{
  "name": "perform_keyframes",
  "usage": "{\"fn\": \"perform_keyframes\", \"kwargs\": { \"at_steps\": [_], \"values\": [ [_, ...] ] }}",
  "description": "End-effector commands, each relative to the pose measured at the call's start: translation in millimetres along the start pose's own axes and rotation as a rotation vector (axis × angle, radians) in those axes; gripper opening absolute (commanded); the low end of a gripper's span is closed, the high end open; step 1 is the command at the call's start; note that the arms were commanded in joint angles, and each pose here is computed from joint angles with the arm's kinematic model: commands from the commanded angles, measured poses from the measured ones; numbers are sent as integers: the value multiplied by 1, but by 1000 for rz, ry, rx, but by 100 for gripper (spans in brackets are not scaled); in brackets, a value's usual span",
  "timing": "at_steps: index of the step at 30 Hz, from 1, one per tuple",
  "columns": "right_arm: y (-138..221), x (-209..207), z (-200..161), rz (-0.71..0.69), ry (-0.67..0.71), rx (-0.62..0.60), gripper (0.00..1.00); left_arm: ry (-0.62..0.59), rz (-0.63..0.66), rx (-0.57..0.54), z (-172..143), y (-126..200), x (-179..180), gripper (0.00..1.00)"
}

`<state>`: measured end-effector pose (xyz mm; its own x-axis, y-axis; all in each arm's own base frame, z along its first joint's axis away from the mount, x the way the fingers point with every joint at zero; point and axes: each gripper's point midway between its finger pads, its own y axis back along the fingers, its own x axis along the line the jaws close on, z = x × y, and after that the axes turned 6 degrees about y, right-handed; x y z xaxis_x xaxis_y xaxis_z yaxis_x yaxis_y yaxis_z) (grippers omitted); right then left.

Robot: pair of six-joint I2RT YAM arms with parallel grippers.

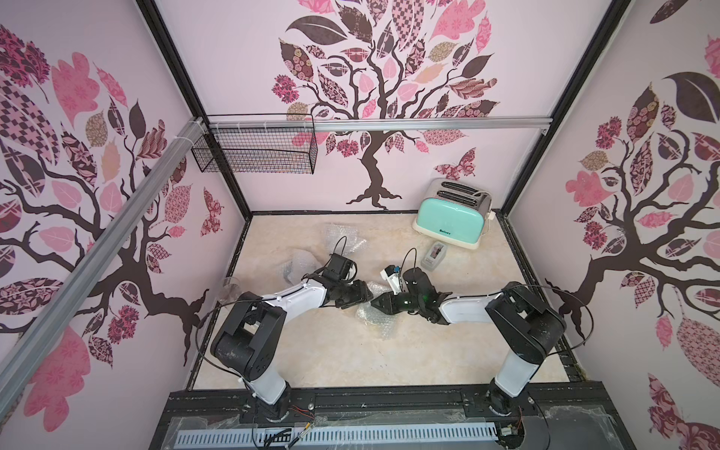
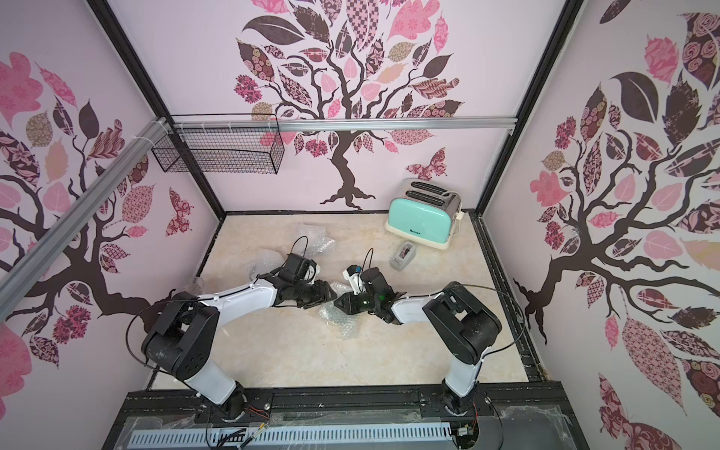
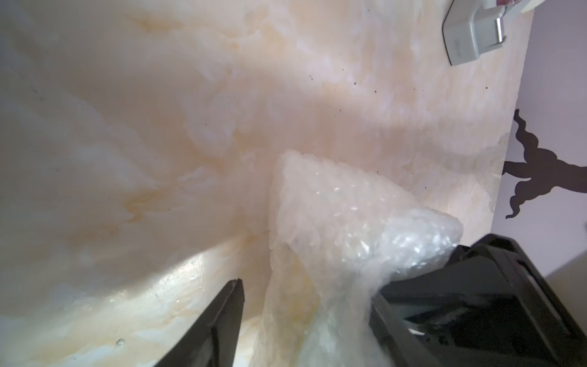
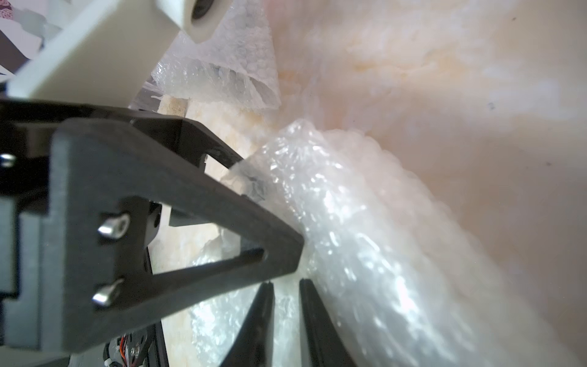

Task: Wrap bowls in bubble wrap
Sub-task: Wrap the bowl in bubble wrap.

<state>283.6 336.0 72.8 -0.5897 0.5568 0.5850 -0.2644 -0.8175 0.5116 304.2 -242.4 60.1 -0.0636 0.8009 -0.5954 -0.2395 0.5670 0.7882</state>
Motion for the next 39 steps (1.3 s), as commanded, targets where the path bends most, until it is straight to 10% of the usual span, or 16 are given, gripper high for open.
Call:
{"fn": "perform_keyframes", "kwargs": {
  "at_steps": [1, 29, 39],
  "values": [
    [7, -1, -7, -38, 28, 37, 22, -6, 7, -22, -1, 9, 1, 54],
    [30, -2, 11, -75, 53, -8, 26, 62, -129, 22, -21, 8, -2, 2],
    [56, 23, 11, -1, 59, -22, 31, 105, -184, -4, -26, 18, -7, 0]
  ]
}}
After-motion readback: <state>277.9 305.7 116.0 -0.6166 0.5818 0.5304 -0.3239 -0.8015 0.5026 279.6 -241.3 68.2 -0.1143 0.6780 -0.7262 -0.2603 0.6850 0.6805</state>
